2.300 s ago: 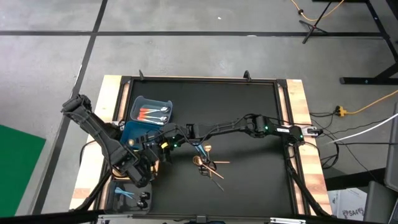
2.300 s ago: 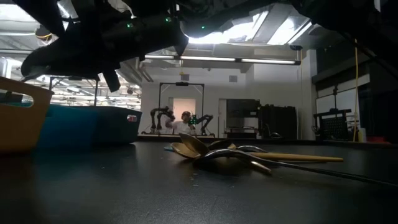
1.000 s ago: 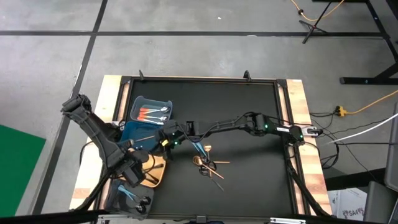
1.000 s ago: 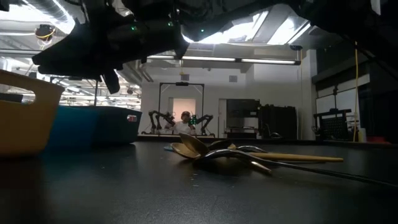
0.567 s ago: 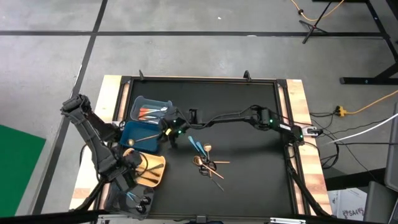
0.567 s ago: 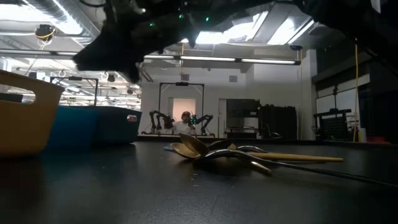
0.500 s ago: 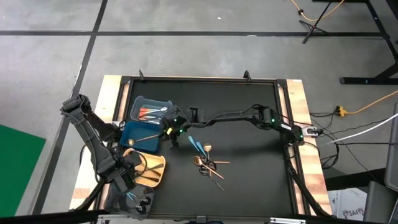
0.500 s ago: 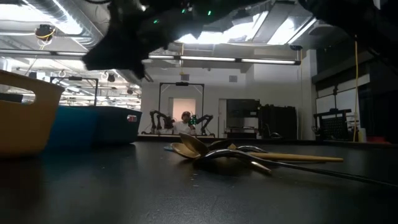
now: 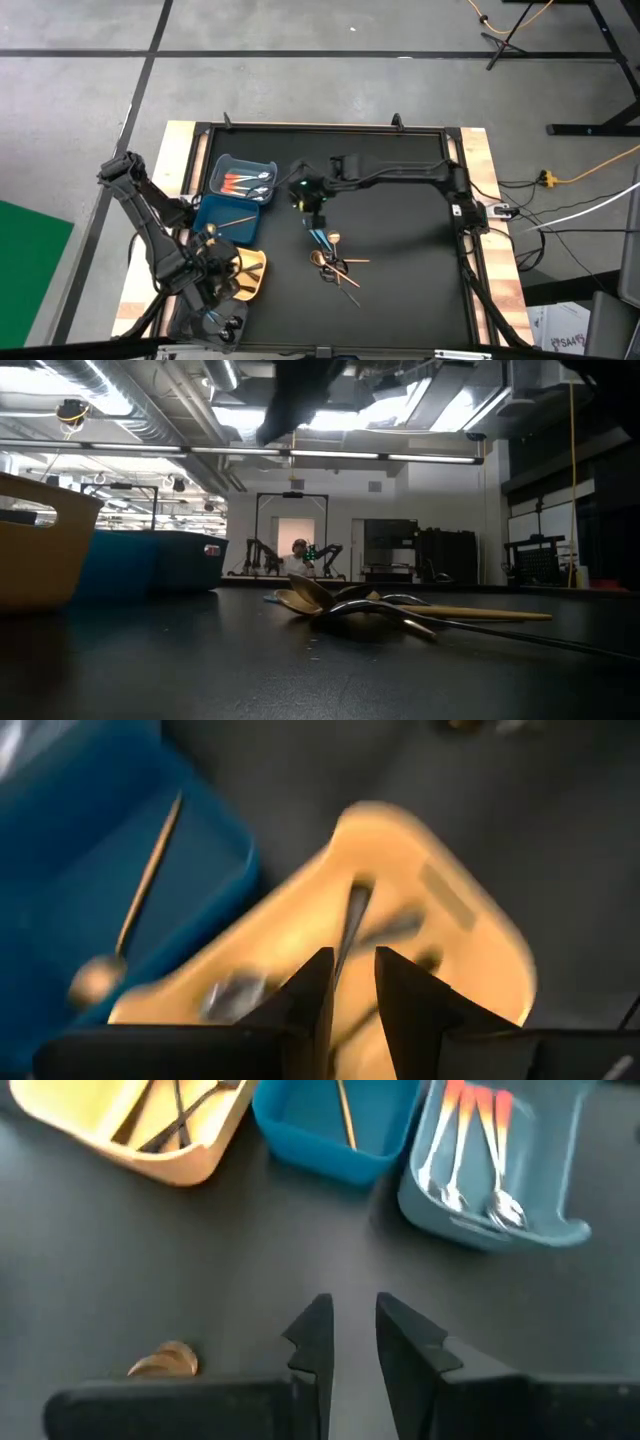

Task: Sort silverware by color (type)
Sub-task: Put the gold spoon into the blue bin

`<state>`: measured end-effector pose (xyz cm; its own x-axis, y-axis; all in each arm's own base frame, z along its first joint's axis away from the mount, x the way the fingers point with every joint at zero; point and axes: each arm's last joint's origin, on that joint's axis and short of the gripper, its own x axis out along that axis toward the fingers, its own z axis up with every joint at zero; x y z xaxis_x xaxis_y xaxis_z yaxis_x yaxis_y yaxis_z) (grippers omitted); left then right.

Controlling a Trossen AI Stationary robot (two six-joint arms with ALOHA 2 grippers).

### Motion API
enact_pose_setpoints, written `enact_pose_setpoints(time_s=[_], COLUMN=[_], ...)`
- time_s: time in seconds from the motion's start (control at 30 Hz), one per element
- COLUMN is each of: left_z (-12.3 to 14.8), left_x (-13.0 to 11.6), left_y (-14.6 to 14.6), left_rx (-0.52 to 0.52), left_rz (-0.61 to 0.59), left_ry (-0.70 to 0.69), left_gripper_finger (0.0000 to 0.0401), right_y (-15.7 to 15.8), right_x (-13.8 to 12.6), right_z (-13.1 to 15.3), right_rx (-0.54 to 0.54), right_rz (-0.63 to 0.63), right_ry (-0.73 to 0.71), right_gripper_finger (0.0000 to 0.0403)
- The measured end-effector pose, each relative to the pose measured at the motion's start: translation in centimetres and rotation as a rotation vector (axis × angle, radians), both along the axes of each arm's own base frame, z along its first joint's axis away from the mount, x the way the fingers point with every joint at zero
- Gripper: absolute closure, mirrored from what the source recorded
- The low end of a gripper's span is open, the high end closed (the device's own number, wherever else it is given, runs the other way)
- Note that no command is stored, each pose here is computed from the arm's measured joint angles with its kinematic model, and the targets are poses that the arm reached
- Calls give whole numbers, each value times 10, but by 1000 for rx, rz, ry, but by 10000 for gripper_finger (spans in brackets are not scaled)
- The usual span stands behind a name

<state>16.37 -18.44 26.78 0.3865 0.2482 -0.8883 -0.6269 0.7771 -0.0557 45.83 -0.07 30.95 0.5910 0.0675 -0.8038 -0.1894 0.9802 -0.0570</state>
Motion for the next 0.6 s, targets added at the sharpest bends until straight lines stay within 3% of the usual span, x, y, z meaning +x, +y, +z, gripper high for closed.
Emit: enact_pose_setpoints(time_s=[0.27,0.47,0.6], left_z=[6,10,11], left_x=[25,43,52], left_y=[2,9,18], left_rx=[110,165,214], left_rz=[-63,-78,-77], left_ry=[-250,-315,-317], left_gripper_finger=[330,330,330], right_y=[-2,2,18], right_x=[-51,-87,-106], right_z=[51,81,92], right_rx=[-61,-37,-96], right_rz=[-48,-108,-156], right_ry=[53,77,100], right_gripper_finger=[333,333,333])
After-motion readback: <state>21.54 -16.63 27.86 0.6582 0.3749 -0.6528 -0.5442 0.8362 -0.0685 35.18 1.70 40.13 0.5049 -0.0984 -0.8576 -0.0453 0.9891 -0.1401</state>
